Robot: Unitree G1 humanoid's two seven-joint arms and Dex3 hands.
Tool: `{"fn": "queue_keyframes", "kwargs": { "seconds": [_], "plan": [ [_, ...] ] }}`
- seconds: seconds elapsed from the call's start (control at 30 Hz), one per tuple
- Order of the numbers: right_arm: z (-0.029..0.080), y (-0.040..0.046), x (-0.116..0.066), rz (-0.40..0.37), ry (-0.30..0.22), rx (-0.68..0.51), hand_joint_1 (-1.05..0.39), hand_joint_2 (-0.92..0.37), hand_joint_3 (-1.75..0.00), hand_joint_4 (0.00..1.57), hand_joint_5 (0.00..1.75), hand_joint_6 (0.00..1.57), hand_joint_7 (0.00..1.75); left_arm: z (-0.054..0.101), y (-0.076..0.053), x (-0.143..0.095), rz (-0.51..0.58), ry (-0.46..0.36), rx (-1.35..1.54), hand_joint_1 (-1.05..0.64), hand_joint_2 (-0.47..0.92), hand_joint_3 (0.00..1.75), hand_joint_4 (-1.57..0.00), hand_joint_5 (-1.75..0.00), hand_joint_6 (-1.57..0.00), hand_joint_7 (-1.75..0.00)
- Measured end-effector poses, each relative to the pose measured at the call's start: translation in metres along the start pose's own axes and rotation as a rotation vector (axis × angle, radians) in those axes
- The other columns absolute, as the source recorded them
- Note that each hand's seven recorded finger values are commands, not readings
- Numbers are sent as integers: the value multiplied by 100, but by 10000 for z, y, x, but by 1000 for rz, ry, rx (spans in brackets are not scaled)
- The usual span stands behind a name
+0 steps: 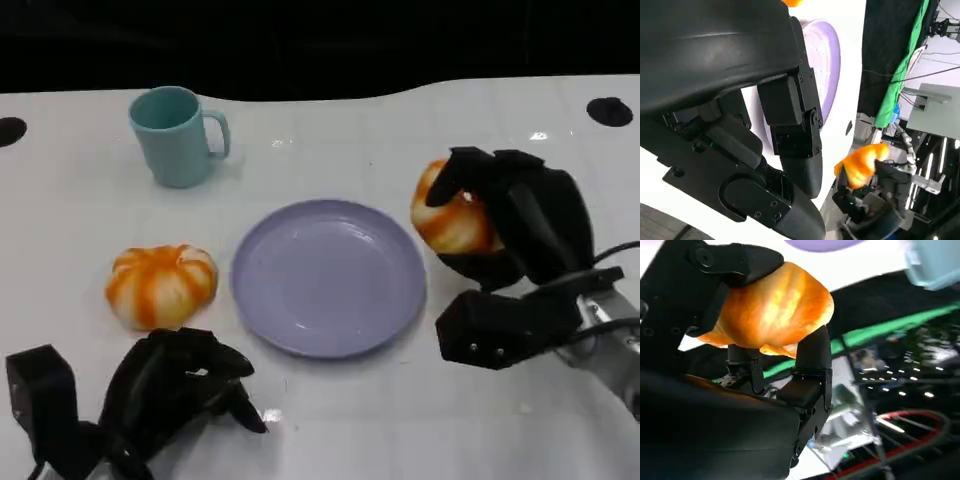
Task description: Grasp the bread from the table and place it into the plate.
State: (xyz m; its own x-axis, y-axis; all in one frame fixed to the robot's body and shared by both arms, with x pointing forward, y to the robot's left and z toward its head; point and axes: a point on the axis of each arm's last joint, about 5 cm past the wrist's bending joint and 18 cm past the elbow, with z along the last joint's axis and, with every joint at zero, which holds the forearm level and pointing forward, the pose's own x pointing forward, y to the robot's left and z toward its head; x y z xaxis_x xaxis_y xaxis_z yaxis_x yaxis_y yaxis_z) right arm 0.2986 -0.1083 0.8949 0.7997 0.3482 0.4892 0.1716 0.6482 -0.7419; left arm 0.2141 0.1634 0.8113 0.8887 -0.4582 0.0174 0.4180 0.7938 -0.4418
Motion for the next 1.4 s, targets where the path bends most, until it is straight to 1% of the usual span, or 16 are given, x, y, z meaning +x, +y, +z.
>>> {"fn": "queue_keyframes", "kwargs": {
  "seconds": [0.1,0.23,0.33,0.47,0.63,0.73,0.8,0.83,0.9,0.93,0.97,1.07,1.17,1.23,1.3,1.4],
  "plan": [
    [109,24,63,11,-51,53,-8,-21,-147,102,175,81,165,-3,-2,-4,-1,1,1,-105,72,0,-157,-59,-157,-21],
    [223,83,108,50,-89,87,-7,-24,-141,99,175,76,174,-11,-4,-13,-1,4,0,-105,72,0,-157,-59,-157,-21],
    [296,132,129,98,-117,107,-9,-26,-138,99,175,88,144,-17,-4,-21,1,5,-1,-105,72,0,-157,-59,-157,-20],
    [395,195,188,148,-150,115,-13,-29,-133,99,175,80,169,-18,-7,-21,-1,5,0,-105,72,0,-157,-60,-157,-21],
    [492,289,242,202,-167,103,-12,-31,-130,99,175,77,174,-16,-9,-21,-2,1,6,-105,72,0,-157,-59,-157,-20],
    [517,351,226,226,-153,104,-15,-36,-129,96,175,77,167,-16,-9,-21,-2,1,6,-105,72,0,-157,-59,-157,-20],
    [513,381,209,243,-132,100,-17,-38,-125,91,175,81,141,-16,-9,-21,-2,1,6,-105,72,0,-157,-59,-157,-20],
    [508,393,199,251,-118,95,-17,-39,-118,88,170,83,124,-16,-9,-21,-2,1,6,-105,72,0,-157,-59,-157,-20],
    [496,410,185,273,-95,83,-23,-54,-78,83,145,87,77,-16,-9,-21,-2,1,6,-105,72,0,-157,-59,-157,-20],
    [491,412,184,284,-87,76,-24,-58,-66,78,136,87,62,-16,-10,-21,-2,1,6,-105,72,0,-157,-59,-157,-20],
    [488,412,186,294,-81,71,-27,-63,-56,70,119,83,45,-16,-10,-21,-3,1,6,-105,72,0,-157,-59,-157,-20],
    [487,407,199,338,-70,65,-36,-72,-38,57,74,69,18,-14,-12,-18,-4,1,7,-105,72,0,-157,-60,-157,-21],
    [493,401,209,378,-74,67,-48,-89,-15,38,47,52,3,-13,-12,-17,-4,0,7,-105,72,0,-157,-59,-157,-21],
    [498,387,225,409,-84,66,-56,-91,-13,28,40,42,1,-13,-12,-17,-3,0,8,-105,72,0,-157,-60,-157,-21],
    [501,370,241,438,-88,68,-68,-92,-18,9,33,27,0,-13,-14,-16,-3,1,8,-105,72,0,-157,-60,-157,-21],
    [511,344,277,484,-77,81,-76,-92,-21,1,23,17,0,-14,-15,-15,-2,1,8,-105,72,0,-157,-60,-157,-21]
  ]
}}
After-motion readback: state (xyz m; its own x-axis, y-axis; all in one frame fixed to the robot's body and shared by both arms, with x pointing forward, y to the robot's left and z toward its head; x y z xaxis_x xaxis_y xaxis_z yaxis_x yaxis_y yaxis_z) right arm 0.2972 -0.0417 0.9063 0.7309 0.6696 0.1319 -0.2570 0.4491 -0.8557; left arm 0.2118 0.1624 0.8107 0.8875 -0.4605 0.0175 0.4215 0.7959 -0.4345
